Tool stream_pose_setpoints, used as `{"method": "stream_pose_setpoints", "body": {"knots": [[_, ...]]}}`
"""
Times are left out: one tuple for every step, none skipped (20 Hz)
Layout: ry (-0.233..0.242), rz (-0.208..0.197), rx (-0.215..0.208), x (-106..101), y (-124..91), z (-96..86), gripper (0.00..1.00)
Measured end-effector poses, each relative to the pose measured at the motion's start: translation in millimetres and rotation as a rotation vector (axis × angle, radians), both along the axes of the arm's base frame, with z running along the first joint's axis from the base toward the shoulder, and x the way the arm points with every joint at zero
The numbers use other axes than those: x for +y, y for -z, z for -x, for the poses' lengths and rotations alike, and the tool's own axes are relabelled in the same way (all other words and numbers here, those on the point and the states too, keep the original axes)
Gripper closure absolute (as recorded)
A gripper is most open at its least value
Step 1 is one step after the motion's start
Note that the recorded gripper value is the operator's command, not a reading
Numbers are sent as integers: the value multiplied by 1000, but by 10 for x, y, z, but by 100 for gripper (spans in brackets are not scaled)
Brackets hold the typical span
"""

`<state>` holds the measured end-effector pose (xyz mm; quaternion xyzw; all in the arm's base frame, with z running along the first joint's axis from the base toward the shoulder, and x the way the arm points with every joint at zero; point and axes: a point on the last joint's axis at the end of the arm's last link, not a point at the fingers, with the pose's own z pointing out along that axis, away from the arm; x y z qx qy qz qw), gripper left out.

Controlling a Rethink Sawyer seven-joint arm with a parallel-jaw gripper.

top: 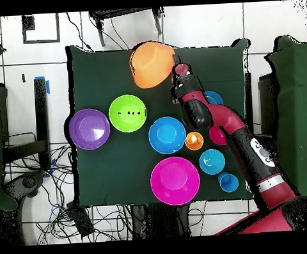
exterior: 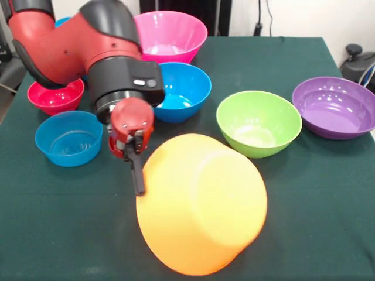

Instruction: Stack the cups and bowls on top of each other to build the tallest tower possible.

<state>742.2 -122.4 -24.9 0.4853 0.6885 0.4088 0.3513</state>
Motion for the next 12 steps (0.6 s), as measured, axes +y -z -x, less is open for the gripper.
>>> {"method": "stream_pose_setpoints", "body": {"knots": [[-2, -8, 11, -24, 37, 28, 100], [-4, -16, 22, -44, 72, 56, 100], [-11, -38, 48, -79, 158, 124, 100], [-16, -53, 63, -89, 212, 166, 100], [-18, -60, 68, -86, 233, 182, 100], [-20, -66, 74, -82, 253, 198, 100], [-25, -72, 78, -66, 280, 216, 100], [-32, -73, 79, -30, 308, 233, 100], [-35, -72, 78, -11, 317, 238, 100], [-40, -70, 75, 27, 329, 242, 100], [-44, -72, 72, 64, 337, 242, 100], [-46, -74, 68, 88, 338, 239, 100]]}}
